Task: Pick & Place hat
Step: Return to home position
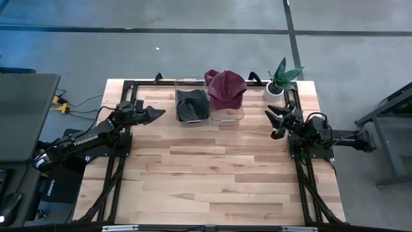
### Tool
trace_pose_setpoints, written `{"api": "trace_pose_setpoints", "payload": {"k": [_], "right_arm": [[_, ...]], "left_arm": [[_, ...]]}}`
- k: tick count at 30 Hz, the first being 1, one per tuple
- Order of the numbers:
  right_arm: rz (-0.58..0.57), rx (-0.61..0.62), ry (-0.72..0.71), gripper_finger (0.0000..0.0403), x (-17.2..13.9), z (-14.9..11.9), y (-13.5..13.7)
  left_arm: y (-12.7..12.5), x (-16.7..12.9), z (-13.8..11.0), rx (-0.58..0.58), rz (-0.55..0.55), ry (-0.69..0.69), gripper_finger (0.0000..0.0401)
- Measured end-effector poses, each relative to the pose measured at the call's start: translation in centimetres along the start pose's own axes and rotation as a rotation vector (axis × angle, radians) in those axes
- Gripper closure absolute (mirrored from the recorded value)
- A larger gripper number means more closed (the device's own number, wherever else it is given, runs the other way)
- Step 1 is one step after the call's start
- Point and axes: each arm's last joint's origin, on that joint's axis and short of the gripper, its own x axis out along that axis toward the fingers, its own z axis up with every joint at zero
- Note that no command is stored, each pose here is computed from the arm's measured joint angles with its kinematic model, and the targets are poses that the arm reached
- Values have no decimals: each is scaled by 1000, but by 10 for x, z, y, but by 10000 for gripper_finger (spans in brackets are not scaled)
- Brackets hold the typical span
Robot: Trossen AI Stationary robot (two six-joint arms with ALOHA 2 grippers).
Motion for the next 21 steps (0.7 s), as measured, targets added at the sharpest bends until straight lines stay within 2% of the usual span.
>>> {"api": "trace_pose_setpoints", "payload": {"k": [6, 9, 21], "right_arm": [[0, 2, 0, 263, 0, 0, 0], [0, 5, 0, 263, 0, 0, 0], [0, 7, 0, 263, 0, 0, 0]], "left_arm": [[5, 0, -2, 196, 45, 23, 115], [4, 0, -2, 251, 38, 19, 115], [5, 0, -2, 240, 42, 22, 115]]}}
